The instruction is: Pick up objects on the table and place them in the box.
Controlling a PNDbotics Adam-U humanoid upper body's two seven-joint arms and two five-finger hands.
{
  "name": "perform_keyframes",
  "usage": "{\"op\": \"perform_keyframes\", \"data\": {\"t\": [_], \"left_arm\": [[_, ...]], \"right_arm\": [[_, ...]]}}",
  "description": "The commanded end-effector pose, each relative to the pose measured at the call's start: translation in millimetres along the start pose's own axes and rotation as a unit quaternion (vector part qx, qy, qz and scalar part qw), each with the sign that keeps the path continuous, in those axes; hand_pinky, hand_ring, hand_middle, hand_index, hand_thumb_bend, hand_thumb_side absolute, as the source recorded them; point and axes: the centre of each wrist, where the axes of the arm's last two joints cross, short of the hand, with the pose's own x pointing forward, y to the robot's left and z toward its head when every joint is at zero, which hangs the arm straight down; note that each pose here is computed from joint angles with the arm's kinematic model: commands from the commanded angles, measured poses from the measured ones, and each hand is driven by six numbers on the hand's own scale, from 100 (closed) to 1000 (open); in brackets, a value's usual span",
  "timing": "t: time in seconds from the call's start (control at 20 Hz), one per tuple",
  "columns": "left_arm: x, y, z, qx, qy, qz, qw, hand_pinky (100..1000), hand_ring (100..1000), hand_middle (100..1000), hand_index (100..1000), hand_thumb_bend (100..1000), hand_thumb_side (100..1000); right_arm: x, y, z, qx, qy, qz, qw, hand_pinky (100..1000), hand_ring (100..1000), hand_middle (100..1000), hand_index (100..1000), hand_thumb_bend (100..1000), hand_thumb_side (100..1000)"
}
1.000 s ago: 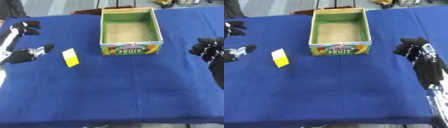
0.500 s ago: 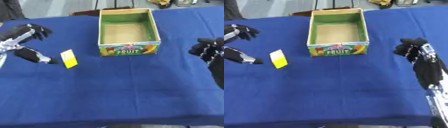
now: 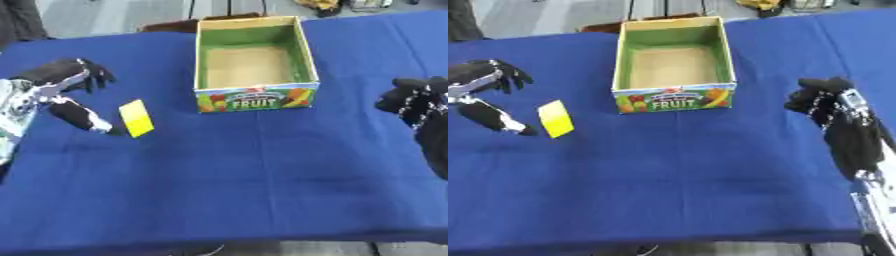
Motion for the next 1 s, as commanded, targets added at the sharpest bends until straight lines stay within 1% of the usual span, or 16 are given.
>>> {"op": "perform_keyframes", "data": {"t": [0.05, 0.35, 0.6, 0.75, 1.0], "left_arm": [[1, 6.8, -6, 0.006, 0.007, -0.027, 1.0, 632, 596, 630, 825, 825, 458], [2, -4.3, -21, -0.025, 0.015, -0.037, 0.999, 575, 569, 601, 802, 832, 461], [2, -9.6, -28, -0.011, 0.021, -0.031, 0.999, 557, 549, 579, 782, 795, 444], [3, -11.6, -30, 0.002, 0.017, -0.02, 1.0, 561, 536, 563, 766, 765, 431], [6, -12.7, -34, 0.015, 0.007, -0.012, 1.0, 558, 525, 550, 753, 743, 429]], "right_arm": [[10, -3.2, -3, 0.007, -0.013, 0.01, 1.0, 817, 676, 627, 794, 100, 957], [10, -3.1, -3, 0.008, -0.013, 0.01, 1.0, 817, 676, 626, 794, 100, 957], [9, -2.5, -4, 0.008, -0.014, 0.009, 1.0, 817, 677, 625, 794, 100, 958], [10, -2.3, -4, 0.008, -0.014, 0.009, 1.0, 817, 677, 625, 794, 100, 958], [10, -2.1, -4, 0.009, -0.015, 0.008, 1.0, 818, 678, 625, 794, 100, 958]]}}
